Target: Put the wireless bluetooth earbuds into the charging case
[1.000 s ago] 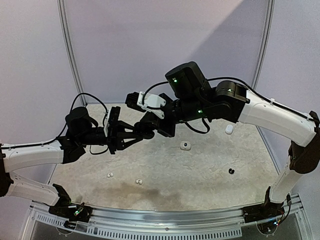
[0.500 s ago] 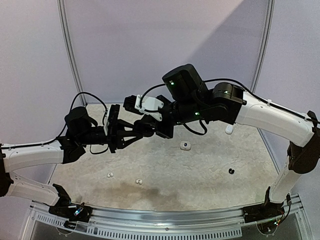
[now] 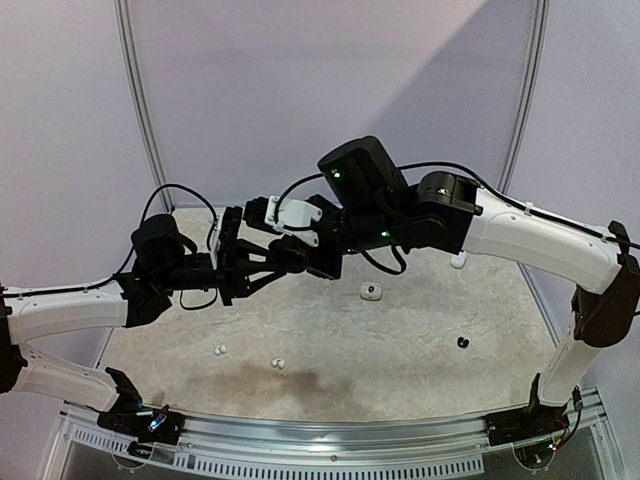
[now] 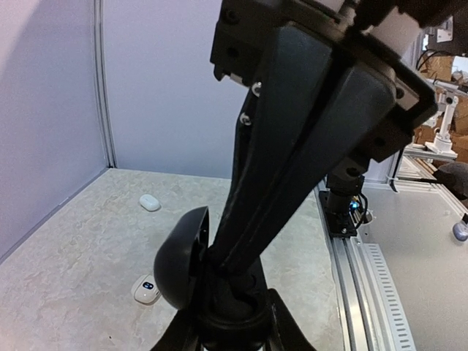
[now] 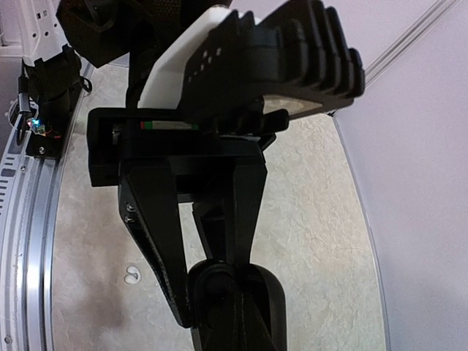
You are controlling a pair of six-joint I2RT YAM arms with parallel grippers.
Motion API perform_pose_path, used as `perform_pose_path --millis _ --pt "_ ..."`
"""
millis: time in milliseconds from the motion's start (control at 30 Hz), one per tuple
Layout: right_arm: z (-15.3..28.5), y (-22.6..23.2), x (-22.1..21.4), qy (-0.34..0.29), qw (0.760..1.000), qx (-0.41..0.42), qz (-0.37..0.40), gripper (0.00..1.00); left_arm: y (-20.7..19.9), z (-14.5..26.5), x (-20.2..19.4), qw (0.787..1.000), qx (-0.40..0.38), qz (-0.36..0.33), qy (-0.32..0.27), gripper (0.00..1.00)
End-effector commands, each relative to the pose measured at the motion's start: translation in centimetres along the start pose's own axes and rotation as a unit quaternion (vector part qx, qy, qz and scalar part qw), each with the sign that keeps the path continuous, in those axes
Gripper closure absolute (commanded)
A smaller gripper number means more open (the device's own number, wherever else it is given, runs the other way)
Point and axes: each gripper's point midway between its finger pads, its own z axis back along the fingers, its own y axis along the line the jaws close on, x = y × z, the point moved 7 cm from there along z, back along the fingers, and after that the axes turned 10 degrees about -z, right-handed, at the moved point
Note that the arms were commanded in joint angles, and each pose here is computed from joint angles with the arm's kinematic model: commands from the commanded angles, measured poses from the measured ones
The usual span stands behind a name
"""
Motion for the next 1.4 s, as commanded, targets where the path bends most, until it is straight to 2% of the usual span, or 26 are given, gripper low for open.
perform_pose_path --millis 0,433,633,1200,1367 --pt "-1.5 2.6 -2.9 0.052 0.998 0.046 0.006 0.99 0.8 0.1 1.1 0.999 0.031 -0.013 -0.023 1.00" --pt "-1.8 3.1 -3.7 0.059 0.996 0.061 0.001 0.90 0.9 0.2 1.1 0.998 0.042 -0.031 -0.023 1.00" --pt "-1.0 2.5 -3.0 0.047 0.998 0.040 0.000 0.87 0.8 0.2 1.0 0.999 0.037 -0.031 -0.020 1.00" --pt "0.0 2.3 -2.3 0.026 0.999 0.033 -0.001 0.84 0.7 0.3 0.7 0.999 0.039 -0.034 -0.010 1.00" --pt "-0.2 2.9 -3.0 0.040 0.998 0.053 0.002 0.85 1.3 0.3 0.8 0.998 0.061 -0.023 -0.011 1.00"
